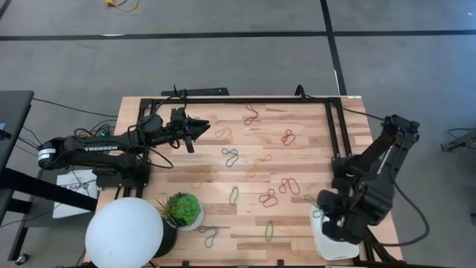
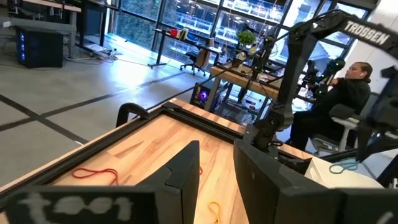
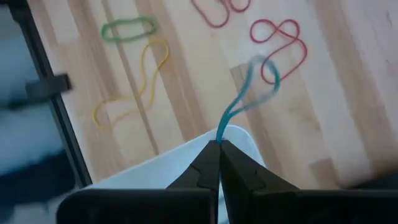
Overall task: Pick and place items into bin
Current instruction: Put the blue rubber band into the white bin
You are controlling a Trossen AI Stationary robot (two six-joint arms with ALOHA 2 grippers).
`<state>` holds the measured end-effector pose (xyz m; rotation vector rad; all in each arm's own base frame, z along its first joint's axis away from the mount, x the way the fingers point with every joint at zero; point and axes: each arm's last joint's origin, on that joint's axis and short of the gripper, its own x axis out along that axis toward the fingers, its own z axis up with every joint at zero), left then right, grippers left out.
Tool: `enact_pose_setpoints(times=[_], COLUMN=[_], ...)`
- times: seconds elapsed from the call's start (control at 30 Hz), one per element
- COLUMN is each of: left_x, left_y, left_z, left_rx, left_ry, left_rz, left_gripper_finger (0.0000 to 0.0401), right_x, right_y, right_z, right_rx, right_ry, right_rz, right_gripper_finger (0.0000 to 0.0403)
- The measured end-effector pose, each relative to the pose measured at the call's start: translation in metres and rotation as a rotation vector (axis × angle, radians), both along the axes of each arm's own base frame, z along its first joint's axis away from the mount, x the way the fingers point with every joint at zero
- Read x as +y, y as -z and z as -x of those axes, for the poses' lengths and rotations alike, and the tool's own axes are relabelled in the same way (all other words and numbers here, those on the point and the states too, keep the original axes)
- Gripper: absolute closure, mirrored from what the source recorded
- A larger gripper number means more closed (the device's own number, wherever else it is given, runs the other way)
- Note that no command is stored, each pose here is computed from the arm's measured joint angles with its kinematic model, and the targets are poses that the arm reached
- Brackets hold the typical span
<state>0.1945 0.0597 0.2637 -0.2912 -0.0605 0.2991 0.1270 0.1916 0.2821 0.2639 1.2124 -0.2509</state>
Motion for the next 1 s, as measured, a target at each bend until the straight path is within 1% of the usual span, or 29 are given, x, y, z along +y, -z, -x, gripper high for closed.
enact_pose_setpoints(times=[0.07, 0.2, 0.33, 0.5, 0.77, 0.87, 1.0], left_x=[0.0, 0.0, 0.0, 0.0, 0.0, 0.0, 0.0], left_y=[0.0, 0.0, 0.0, 0.0, 0.0, 0.0, 0.0], left_z=[0.0, 0.0, 0.0, 0.0, 0.0, 0.0, 0.0], left_rx=[0.0, 0.0, 0.0, 0.0, 0.0, -0.001, -0.001], left_ry=[0.0, 0.0, 0.0, 0.0, 0.0, 0.0, 0.0], left_rz=[0.0, 0.0, 0.0, 0.0, 0.0, 0.0, 0.001], left_gripper_finger=[0.0312, 0.0312, 0.0312, 0.0312, 0.0312, 0.0312, 0.0312], right_x=[0.002, 0.011, 0.013, 0.013, 0.016, 0.015, 0.014], right_y=[0.016, 0.047, 0.068, 0.08, 0.095, 0.099, 0.102], right_z=[0.009, 0.021, 0.027, 0.028, 0.02, 0.015, 0.011], right_rx=[-0.024, 0.022, 0.062, 0.126, 0.197, 0.234, 0.342], right_ry=[0.032, -0.037, -0.069, -0.066, -0.035, -0.009, -0.012], right_rz=[-0.038, -0.08, -0.011, 0.075, 0.115, 0.114, 0.077], right_gripper_finger=[0.0403, 0.0403, 0.0403, 0.0399, 0.0389, 0.0385, 0.0379])
